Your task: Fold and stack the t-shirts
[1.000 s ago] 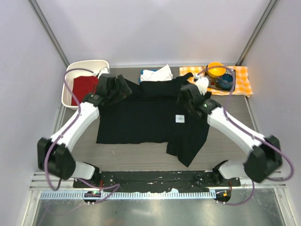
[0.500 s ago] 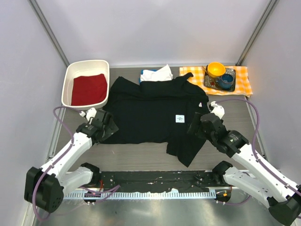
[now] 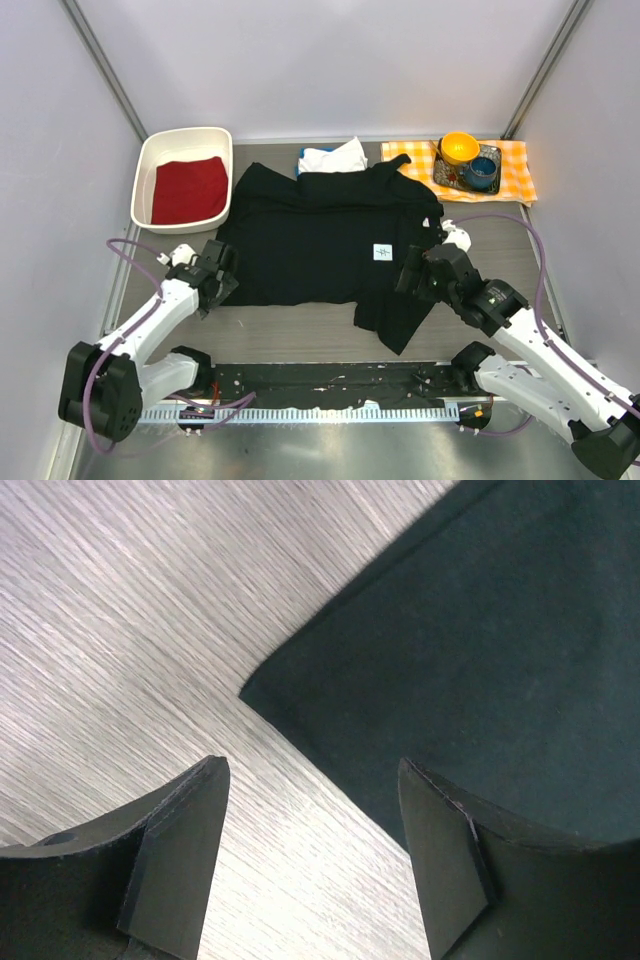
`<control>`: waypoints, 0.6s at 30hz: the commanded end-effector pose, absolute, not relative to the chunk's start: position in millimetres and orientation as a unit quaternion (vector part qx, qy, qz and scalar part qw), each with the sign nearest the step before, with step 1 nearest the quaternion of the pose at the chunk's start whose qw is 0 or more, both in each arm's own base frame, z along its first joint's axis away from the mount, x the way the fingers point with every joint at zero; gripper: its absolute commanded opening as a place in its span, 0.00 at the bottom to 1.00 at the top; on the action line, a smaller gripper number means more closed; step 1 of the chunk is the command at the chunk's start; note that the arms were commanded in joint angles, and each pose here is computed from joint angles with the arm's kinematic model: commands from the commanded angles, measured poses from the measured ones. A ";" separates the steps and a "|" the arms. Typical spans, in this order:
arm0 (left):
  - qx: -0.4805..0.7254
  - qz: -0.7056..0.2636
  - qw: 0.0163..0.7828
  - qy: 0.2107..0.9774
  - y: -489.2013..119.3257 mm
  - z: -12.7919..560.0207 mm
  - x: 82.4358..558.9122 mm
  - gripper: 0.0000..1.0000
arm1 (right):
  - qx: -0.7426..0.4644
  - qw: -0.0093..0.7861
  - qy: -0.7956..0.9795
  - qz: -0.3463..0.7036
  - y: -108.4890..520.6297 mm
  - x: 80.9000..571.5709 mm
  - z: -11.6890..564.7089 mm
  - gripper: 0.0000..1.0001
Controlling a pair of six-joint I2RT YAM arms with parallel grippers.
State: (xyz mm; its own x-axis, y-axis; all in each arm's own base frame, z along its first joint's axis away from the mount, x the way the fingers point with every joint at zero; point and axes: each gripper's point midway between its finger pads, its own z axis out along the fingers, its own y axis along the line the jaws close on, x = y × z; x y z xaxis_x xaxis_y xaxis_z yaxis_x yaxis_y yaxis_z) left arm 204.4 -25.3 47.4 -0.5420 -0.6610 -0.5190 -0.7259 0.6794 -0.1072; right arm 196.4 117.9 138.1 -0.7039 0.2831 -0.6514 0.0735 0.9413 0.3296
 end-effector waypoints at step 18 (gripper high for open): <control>-0.445 0.095 0.246 0.856 5.0 15.5 226.2 0.49 | 0.076 0.390 0.902 0.170 127.9 199.1 156.5 0.93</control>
State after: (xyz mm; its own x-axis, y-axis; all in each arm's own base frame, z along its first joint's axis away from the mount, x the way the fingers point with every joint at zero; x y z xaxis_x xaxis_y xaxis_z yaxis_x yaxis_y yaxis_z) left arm 212.1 2.2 15.6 -0.4954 -0.7197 -0.4864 -0.8115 0.5831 -0.0364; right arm 193.5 121.4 139.2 -0.7147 0.2614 -0.6487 0.0399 0.9413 0.3353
